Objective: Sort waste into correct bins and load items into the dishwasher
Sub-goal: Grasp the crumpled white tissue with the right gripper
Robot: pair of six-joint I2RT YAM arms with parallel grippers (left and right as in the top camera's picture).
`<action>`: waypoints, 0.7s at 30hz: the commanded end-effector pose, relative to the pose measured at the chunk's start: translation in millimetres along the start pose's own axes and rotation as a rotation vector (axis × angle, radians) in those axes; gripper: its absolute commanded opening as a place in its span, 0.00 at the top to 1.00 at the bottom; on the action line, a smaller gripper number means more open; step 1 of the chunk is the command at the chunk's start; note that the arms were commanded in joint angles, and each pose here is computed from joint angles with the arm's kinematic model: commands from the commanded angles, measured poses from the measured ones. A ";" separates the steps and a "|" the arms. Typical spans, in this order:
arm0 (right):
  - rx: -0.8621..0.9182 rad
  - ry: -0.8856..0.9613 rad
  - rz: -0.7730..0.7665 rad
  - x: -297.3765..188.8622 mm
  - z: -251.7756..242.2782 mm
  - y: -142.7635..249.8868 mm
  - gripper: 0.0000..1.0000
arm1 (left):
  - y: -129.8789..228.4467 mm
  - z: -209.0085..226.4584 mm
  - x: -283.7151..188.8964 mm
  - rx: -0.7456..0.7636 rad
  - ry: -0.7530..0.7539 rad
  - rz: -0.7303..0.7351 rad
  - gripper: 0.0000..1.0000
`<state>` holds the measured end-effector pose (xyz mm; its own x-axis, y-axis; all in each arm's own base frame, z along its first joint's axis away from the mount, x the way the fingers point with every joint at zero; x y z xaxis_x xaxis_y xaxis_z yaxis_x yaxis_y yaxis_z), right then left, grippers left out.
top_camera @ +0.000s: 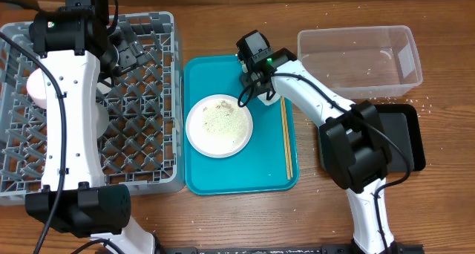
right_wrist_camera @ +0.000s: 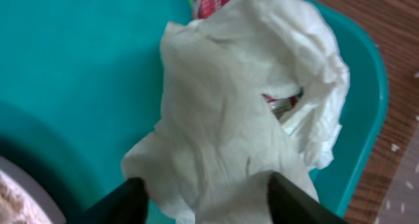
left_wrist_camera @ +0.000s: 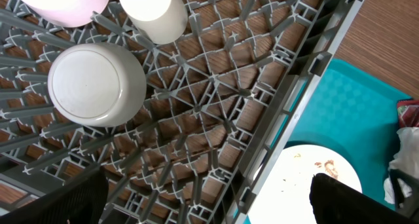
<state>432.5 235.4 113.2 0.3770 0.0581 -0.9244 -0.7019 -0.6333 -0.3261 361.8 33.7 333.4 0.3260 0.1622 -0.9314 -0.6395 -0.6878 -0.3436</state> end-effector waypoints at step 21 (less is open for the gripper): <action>0.143 0.050 -0.071 -62.0 -15.6 -25.5 0.96 | 0.4 -0.8 2.5 -0.008 -0.014 -0.002 0.00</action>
<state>431.7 231.6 125.3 0.3529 0.0072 -0.9356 -0.7658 -0.5723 -0.2932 361.8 33.7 333.4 0.3260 0.1622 -0.9314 -0.6395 -0.6878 -0.3436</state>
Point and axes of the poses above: each gripper's point midway between its finger pads, its own x axis out along the fingers, its own z axis along the line the jaws close on, y = z × x, the point moved 8 cm from there along -x, back along the fingers, and after that the axes turned 14 degrees about -x, right-handed, at the moved point
